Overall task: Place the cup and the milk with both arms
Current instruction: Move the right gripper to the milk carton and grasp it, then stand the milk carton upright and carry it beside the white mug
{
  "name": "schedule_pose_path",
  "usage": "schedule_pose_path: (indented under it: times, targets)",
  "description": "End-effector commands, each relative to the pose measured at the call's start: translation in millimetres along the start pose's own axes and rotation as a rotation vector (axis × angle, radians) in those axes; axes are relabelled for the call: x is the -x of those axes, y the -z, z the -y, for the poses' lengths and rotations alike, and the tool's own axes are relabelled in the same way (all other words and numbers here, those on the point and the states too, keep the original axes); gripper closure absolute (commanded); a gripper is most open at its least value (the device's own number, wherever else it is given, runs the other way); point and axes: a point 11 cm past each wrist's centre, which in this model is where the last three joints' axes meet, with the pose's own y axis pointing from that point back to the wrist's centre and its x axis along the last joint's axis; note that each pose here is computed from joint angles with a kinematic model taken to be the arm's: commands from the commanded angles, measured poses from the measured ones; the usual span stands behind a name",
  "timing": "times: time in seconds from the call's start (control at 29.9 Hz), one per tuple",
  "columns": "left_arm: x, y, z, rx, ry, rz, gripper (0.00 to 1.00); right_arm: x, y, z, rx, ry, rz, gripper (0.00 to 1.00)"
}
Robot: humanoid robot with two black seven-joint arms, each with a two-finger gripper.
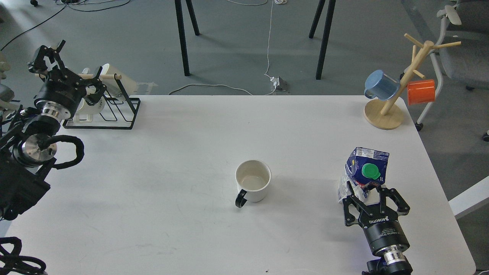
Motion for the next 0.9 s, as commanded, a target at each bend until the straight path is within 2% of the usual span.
schedule_pose_path:
  times: [0.0, 0.13, 0.3, 0.7, 0.87]
  targets:
    - [-7, 0, -2, 0.003, -0.023, 0.006, 0.00, -4, 0, -2, 0.003, -0.012, -0.005, 0.65]
    - [-11, -1, -4, 0.006, -0.034, 0.010, 0.00, -6, -4, -4, 0.016, -0.019, -0.004, 0.74]
    - [-12, -1, -4, 0.004, -0.036, 0.012, 0.00, 1, -12, -2, 0.029, 0.001, 0.011, 0.81]
    - [-15, -5, -4, 0.016, -0.049, 0.018, 0.00, 46, -81, 31, 0.165, 0.136, 0.105, 0.81]
    - [-22, -5, -7, 0.014, -0.070, 0.026, 0.00, 30, -86, 29, 0.185, 0.089, 0.088, 0.81]
